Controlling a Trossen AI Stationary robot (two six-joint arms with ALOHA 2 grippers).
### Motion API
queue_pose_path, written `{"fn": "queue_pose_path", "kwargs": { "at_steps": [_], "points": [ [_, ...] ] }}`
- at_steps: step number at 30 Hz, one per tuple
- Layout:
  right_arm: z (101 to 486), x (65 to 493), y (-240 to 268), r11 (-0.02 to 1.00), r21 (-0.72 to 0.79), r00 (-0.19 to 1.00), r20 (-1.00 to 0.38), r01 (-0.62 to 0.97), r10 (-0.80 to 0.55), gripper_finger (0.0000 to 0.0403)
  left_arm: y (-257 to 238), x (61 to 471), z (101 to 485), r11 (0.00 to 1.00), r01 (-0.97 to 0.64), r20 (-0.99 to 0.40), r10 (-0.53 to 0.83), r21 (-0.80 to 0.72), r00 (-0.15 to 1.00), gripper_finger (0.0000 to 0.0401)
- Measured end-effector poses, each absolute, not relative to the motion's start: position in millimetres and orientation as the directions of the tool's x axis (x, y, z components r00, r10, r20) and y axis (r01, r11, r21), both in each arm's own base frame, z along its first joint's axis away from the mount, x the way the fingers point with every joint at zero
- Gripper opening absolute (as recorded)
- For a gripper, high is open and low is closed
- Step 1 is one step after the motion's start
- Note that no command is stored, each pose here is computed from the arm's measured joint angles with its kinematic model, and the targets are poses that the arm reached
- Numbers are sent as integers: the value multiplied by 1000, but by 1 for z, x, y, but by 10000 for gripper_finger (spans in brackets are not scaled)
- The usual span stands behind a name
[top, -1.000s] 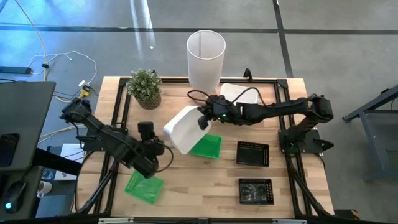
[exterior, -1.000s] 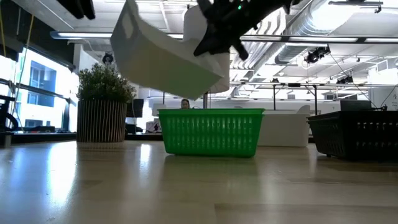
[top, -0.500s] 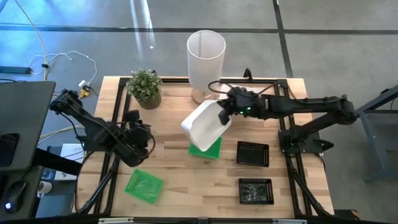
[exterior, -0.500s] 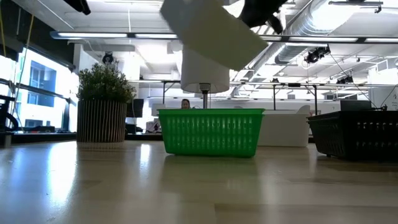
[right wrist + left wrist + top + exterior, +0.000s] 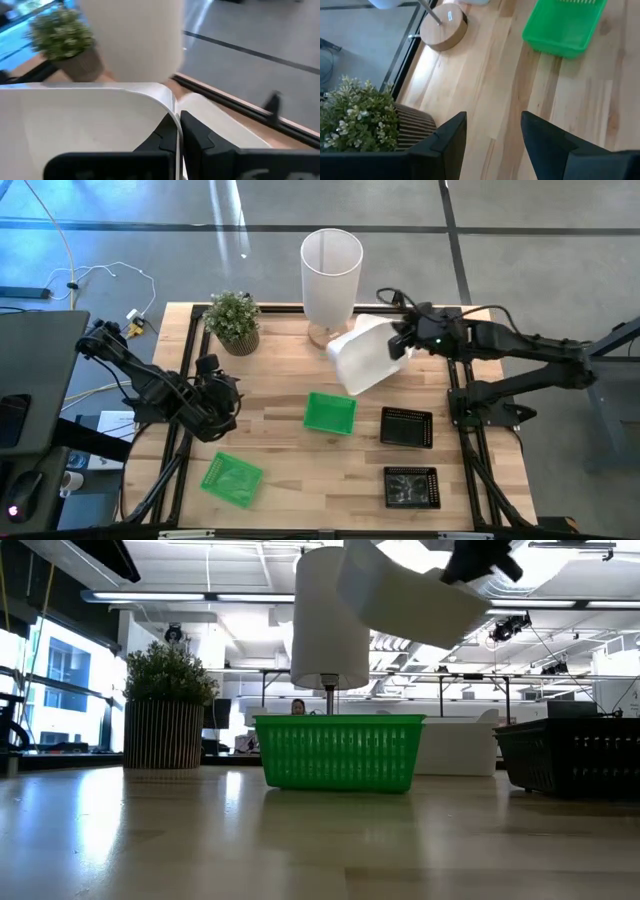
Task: Stack baskets by color
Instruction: Stack the white bin on top of the stacked white bins
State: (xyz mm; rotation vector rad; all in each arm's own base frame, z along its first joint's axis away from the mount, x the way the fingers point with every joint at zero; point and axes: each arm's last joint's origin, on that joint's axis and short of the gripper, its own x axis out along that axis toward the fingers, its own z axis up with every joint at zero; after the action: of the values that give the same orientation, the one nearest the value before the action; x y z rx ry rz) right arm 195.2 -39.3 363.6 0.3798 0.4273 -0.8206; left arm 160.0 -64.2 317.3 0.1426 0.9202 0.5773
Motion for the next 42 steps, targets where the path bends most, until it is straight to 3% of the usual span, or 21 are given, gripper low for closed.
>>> {"fn": "queue_pose_path", "kwargs": {
  "at_steps": [12, 20, 32, 42],
  "points": [
    [360, 140, -53, 334, 185, 375, -602, 924, -705, 0, -64, 160, 317, 832, -412, -697, 543, 372, 469, 172],
    [356, 130, -65, 122, 253, 261, -643, 960, -720, 0, -64, 160, 317, 835, -396, -699, 542, 382, 467, 172],
    [337, 139, -105, -74, 300, 211, -804, 951, -556, 0, -64, 160, 317, 836, -394, -701, 540, 381, 466, 172],
    [315, 153, -147, -145, 302, 213, -874, 942, -436, 0, -64, 160, 317, 837, -392, -704, 538, 381, 464, 172]
  ]
}}
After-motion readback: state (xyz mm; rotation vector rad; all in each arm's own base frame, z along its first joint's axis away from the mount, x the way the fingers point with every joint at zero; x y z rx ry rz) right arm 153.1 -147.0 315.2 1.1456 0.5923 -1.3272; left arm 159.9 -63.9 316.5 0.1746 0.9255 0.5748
